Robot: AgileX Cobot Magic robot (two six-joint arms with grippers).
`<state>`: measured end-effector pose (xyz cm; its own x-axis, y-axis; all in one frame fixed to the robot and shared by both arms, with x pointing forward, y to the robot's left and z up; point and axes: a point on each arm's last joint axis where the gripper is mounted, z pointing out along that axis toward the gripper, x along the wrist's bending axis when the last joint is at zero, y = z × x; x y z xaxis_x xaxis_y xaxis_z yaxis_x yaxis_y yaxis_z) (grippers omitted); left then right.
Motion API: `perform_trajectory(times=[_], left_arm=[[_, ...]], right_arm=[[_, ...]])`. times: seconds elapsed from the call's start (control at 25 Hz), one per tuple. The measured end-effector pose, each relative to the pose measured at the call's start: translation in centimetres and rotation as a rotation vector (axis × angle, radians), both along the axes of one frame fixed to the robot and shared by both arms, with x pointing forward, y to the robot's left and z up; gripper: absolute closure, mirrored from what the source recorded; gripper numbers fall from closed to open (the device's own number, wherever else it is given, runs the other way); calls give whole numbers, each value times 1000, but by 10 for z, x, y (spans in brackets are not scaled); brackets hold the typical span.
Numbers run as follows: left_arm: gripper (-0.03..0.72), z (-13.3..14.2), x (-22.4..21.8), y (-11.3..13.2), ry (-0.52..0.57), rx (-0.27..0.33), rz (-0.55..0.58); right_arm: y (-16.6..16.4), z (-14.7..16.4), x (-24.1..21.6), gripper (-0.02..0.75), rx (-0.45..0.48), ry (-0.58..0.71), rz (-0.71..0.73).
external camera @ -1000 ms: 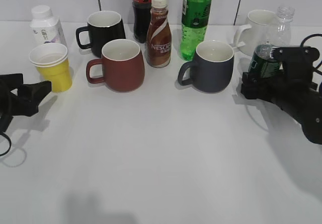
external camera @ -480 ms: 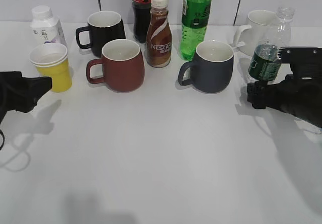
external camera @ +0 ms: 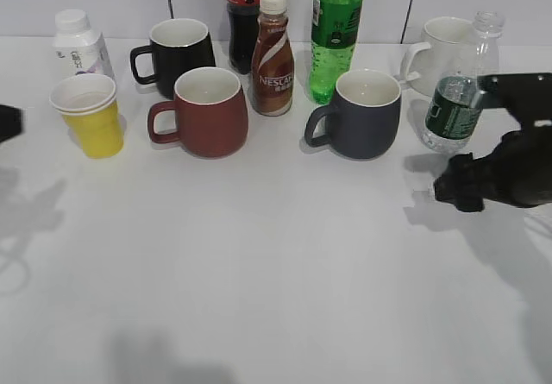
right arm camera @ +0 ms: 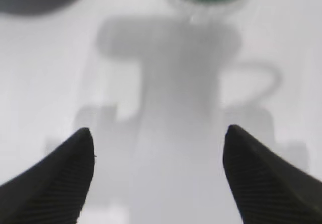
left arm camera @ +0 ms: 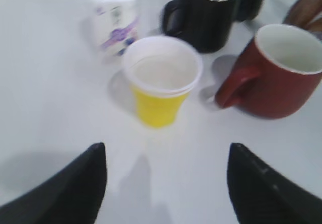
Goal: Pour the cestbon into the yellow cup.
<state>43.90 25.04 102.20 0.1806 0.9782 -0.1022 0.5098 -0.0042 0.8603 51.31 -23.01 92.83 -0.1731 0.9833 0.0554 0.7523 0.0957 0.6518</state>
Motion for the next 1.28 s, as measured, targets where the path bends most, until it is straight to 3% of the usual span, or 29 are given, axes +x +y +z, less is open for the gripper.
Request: perform_trajectory(times=[0.16, 0.36, 0.52, 0.76, 1.0, 1.28], left_arm=[[153, 28, -19, 10, 170, 36, 86], [171, 53, -60, 26, 396, 121, 146], [171, 62, -103, 38, 476, 172, 133], [172, 71, -150, 49, 311, 151, 84], [183, 45, -185, 58, 194, 177, 37], [193, 39, -193, 59, 25, 161, 16]], right_arm=[[1, 28, -11, 145, -10, 139, 34], [-3, 63, -41, 145, -5, 245, 60], [-9, 92, -73, 145, -4, 282, 86], [-24, 128, -136, 146, -9, 229, 118], [-40, 126, -195, 146, -5, 95, 126], [-60, 126, -245, 146, -42, -198, 105]])
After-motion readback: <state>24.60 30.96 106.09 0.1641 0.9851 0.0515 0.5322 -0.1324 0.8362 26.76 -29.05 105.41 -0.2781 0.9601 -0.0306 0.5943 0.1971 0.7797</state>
